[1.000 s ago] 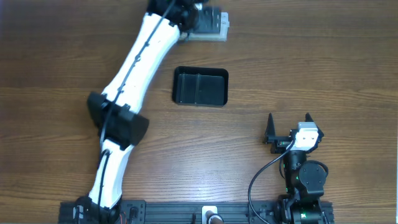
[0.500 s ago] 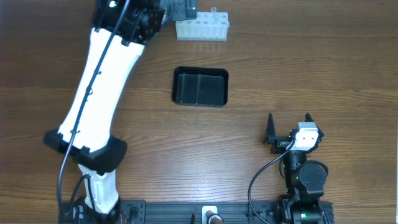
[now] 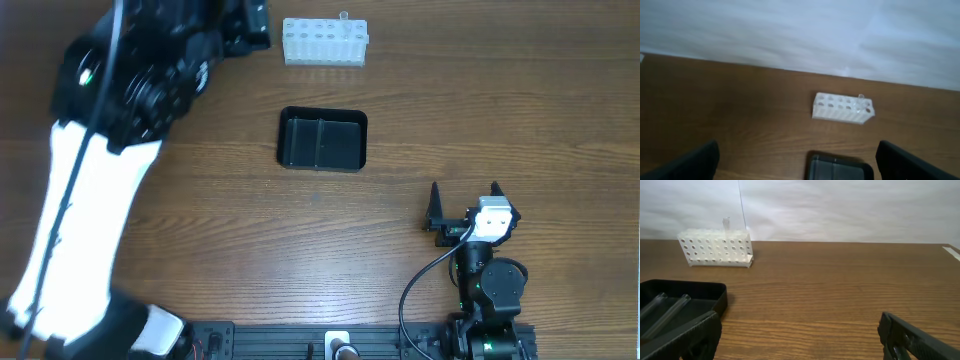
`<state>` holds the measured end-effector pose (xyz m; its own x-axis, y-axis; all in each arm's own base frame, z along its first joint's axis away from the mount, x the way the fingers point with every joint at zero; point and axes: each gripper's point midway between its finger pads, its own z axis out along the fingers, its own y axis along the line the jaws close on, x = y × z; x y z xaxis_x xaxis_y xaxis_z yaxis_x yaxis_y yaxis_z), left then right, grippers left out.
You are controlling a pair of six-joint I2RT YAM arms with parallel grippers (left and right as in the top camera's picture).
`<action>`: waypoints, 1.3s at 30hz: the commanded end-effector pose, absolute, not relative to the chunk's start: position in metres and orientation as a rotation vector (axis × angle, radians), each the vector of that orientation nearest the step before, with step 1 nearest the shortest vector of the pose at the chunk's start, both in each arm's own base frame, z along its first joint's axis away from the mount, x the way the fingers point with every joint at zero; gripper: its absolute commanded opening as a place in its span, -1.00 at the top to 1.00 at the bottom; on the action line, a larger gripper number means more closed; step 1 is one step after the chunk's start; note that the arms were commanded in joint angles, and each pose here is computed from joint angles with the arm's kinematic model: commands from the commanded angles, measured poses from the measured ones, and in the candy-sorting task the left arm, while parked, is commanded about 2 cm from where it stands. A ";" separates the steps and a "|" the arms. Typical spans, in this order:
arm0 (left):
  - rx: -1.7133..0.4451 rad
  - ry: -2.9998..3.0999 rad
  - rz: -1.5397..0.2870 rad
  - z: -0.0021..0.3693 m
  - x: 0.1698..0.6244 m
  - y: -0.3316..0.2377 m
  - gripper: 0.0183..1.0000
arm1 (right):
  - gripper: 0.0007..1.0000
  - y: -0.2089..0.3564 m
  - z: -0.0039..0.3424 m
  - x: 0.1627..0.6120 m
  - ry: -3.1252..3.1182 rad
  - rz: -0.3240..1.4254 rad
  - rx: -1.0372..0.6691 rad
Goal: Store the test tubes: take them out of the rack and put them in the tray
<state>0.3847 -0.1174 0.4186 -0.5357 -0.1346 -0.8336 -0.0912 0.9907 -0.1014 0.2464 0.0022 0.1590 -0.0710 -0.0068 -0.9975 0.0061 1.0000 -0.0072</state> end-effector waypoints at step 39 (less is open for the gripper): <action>-0.155 1.364 -0.272 0.258 0.253 -0.004 -0.99 | -0.99 0.001 0.158 0.246 1.641 -0.010 0.004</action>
